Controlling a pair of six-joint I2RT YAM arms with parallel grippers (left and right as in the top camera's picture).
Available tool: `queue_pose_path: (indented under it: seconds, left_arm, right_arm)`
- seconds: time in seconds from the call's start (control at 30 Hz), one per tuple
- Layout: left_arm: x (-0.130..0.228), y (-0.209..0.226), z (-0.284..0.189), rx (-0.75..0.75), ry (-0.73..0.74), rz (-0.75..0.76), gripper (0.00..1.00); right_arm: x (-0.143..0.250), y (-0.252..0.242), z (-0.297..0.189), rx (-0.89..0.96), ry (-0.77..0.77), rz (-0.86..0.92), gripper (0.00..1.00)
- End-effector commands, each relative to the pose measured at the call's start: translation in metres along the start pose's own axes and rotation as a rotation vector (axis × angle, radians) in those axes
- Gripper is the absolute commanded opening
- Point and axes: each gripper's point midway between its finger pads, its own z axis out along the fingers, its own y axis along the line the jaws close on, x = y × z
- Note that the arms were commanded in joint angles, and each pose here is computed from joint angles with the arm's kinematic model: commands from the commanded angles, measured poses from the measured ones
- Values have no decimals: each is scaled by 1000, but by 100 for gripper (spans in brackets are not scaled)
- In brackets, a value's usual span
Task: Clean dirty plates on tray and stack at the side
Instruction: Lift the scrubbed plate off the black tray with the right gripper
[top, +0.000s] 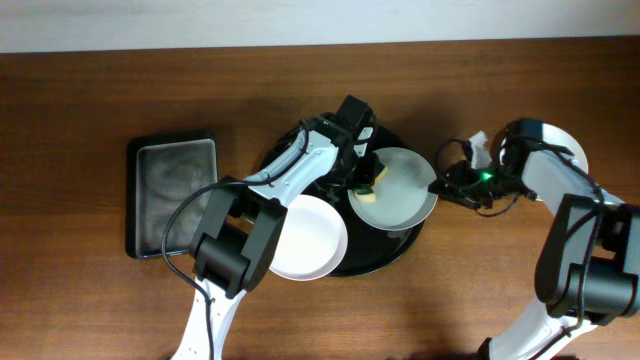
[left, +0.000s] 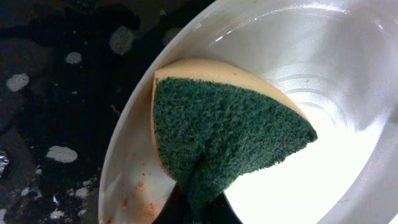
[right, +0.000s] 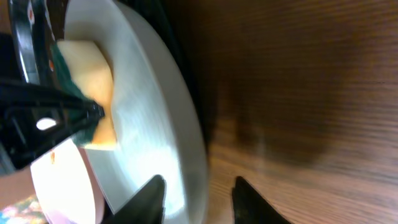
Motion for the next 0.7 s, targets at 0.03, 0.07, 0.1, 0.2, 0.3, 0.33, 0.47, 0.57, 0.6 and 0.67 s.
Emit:
queue_pose_path:
  seconds: [0.03, 0.07, 0.1, 0.2, 0.3, 0.33, 0.47, 0.57, 0.6, 0.67]
  left_arm:
    - [27, 9, 28, -50, 81, 21, 1]
    - [27, 9, 28, -50, 81, 21, 1]
    - [27, 9, 28, -51, 81, 20, 1]
    - [26, 8, 26, -36, 84, 13, 1]
    - [15, 12, 2, -15, 82, -20, 6]
    - [10, 9, -8, 5, 71, -8, 9]
    - [4, 20, -33, -92, 20, -6, 3]
    - [3, 61, -41, -357, -22, -7, 0]
    - [2, 70, -45, -412, -38, -36, 0]
    - [0, 76, -50, -438, -56, -89, 1]
  right_arm:
    - [1, 5, 19, 76, 8, -37, 16]
    - [-1, 4, 19, 82, 3, -39, 4]
    - [-1, 4, 18, 82, 1, -35, 4]
    - [-9, 14, 0, 111, -46, -43, 4]
    - [-16, 27, -36, 189, -136, -83, 4]
    - [-17, 31, -46, 217, -164, -86, 4]
    - [-12, 51, -61, 448, -224, -146, 4]
    - [-6, 57, -69, 674, -246, -162, 4]
    - [-5, 61, -73, 728, -262, -167, 4]
    - [-7, 64, -87, 781, -273, -172, 4]
